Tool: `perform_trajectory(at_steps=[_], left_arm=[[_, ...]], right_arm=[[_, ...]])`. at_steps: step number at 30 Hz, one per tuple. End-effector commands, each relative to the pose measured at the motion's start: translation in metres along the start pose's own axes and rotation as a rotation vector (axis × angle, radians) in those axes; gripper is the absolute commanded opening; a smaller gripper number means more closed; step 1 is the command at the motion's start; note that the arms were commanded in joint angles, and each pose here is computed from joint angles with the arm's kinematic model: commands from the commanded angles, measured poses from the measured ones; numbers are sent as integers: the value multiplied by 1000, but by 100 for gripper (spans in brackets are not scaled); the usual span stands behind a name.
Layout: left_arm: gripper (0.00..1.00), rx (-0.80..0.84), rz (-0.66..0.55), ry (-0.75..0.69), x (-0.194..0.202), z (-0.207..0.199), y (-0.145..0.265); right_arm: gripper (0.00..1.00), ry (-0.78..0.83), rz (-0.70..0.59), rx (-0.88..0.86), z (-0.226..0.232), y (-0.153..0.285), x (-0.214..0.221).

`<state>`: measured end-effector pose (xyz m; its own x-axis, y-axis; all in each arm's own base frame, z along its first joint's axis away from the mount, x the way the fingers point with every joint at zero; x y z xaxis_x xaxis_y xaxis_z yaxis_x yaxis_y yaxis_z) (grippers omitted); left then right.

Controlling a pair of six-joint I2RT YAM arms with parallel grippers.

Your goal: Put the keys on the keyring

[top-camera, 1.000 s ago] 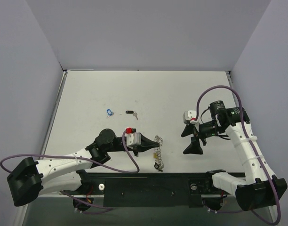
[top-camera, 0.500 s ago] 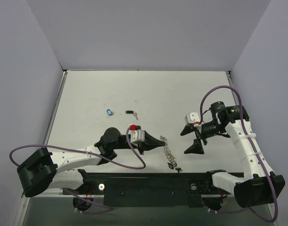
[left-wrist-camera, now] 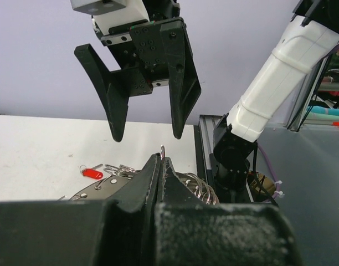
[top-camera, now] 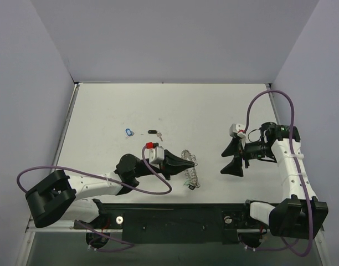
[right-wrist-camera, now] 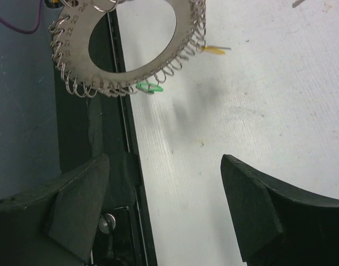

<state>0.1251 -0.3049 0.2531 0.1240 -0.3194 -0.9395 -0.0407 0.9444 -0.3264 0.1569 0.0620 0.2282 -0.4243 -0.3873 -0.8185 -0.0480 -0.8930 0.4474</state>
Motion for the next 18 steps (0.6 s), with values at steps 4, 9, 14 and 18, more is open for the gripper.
perform_trajectory(at_steps=[4,9,14,18], left_arm=[[0,-41,-112,-1,-16,0,3],[0,-37,-165,30,-28,-2,3],[0,-48,-218,75,-40,-1,-1],[0,-66,-228,116,-42,-2,-1]], right_arm=[[74,-132,35,8,8,5,1],[73,152,122,-141,40,8,-28],[58,308,98,-261,55,-8,-58],[31,304,111,-314,61,-14,-77]])
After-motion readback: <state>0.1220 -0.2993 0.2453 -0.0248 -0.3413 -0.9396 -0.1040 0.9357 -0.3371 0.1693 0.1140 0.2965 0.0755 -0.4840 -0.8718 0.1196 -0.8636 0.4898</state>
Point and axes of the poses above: each gripper's point midway between its finger pads, its own y axis back along the fingers, its own z axis along the line the jaws close on, x = y × z, the point moved 7 cm from there along y, back along the fingers, and after that the axes turned 10 degrees about -y, right-handed, at the moved point
